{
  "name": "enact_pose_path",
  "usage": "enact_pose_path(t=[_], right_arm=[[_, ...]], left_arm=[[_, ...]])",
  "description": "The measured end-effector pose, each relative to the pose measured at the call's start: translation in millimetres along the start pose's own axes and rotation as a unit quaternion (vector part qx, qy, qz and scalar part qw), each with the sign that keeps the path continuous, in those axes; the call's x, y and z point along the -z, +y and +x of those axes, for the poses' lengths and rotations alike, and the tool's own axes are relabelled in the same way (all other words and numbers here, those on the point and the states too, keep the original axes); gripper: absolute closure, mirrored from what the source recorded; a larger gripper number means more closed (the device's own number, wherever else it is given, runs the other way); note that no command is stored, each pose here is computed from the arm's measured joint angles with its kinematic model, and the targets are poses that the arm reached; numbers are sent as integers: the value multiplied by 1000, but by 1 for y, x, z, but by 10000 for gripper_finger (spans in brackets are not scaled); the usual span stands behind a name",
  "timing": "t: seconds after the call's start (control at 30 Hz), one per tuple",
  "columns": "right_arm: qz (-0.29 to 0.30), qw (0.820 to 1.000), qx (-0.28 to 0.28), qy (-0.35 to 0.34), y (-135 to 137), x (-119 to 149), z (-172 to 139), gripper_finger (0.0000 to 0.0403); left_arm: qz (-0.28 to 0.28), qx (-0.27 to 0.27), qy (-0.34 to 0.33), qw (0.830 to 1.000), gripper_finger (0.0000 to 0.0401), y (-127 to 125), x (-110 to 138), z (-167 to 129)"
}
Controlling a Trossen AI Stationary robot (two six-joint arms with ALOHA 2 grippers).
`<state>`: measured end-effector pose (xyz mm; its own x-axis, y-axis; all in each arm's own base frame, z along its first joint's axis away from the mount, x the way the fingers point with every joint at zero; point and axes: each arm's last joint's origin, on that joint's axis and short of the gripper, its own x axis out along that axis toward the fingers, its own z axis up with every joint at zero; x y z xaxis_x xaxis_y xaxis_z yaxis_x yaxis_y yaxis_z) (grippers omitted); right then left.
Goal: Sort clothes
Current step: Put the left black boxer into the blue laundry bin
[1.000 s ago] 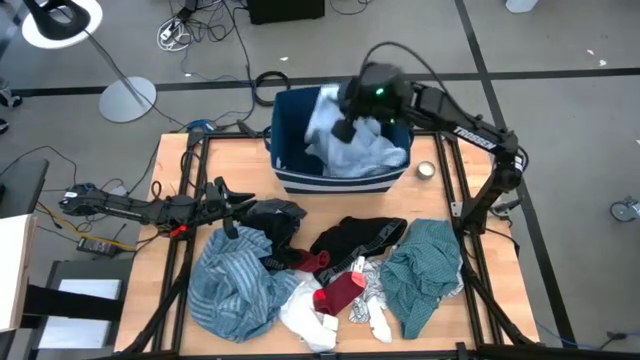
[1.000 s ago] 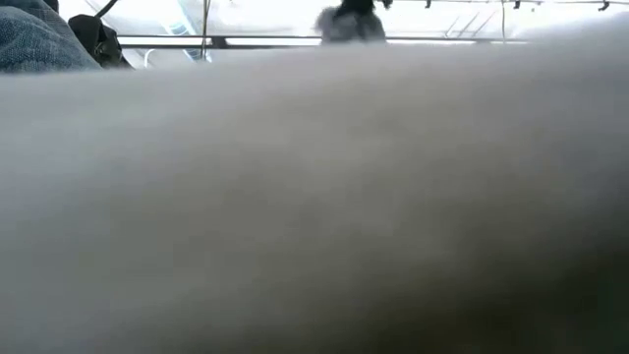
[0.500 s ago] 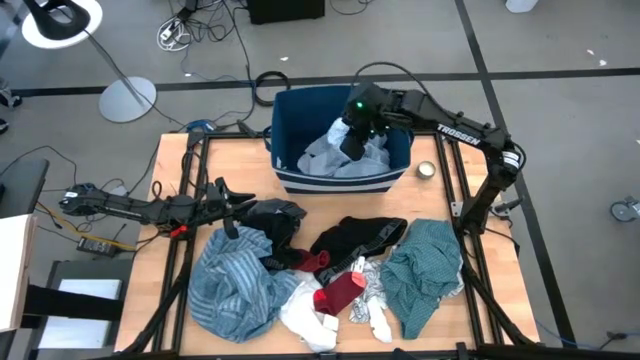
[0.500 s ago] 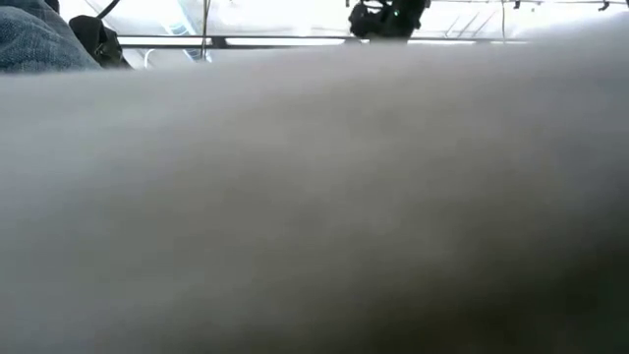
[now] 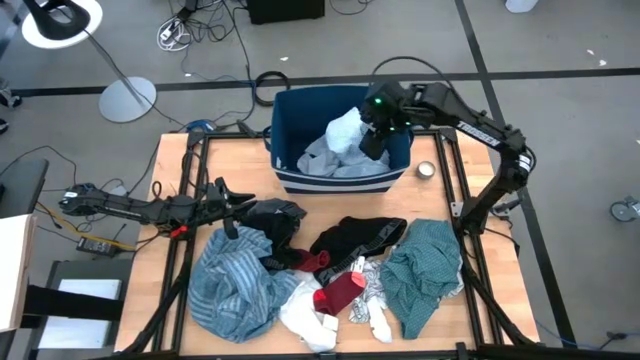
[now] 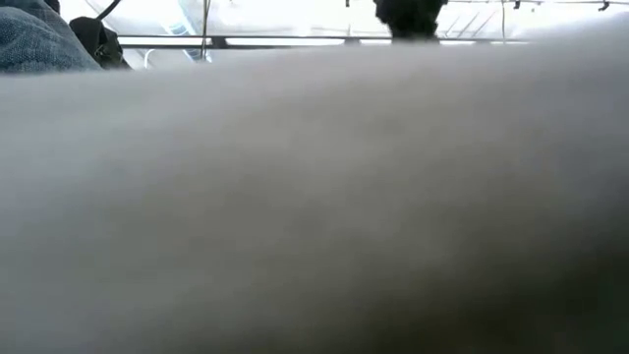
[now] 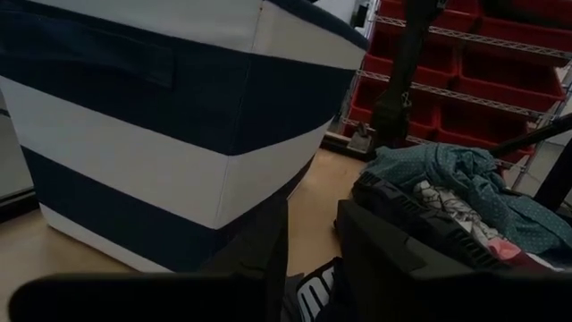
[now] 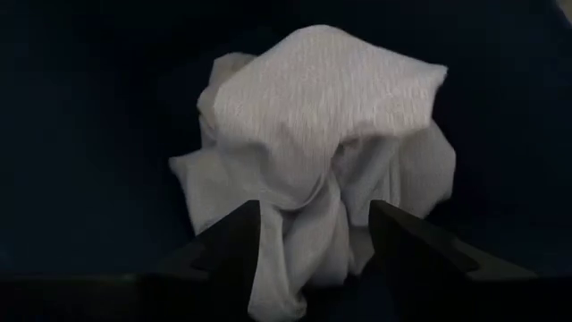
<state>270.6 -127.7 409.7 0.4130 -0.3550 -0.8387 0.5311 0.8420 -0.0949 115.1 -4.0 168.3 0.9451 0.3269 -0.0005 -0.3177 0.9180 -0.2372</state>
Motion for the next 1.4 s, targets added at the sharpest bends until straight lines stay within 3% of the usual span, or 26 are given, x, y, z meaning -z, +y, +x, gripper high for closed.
enact_pose_path(t=[0.37, 0.6, 0.83, 0.97, 1.2, 1.4], right_arm=[[14, 998, -4, -68, -9, 48, -62, 193], [50, 996, -10, -74, -11, 107, -56, 193], [88, 990, -29, -105, -7, 157, -38, 194], [100, 983, -46, -144, -5, 173, -32, 193], [108, 974, -72, -187, -1, 188, -27, 194], [94, 967, -93, -218, 0, 199, -33, 193]], left_arm=[[35, 9, 71, 997, 311, -19, -40, 6], [58, 18, 113, 992, 333, -39, -55, 26], [35, 52, 66, 996, 333, -53, -69, 43], [19, 40, 53, 998, 312, -50, -71, 45], [9, 12, 60, 998, 239, -43, -70, 48], [-13, 10, 54, 998, 228, -45, -71, 48]])
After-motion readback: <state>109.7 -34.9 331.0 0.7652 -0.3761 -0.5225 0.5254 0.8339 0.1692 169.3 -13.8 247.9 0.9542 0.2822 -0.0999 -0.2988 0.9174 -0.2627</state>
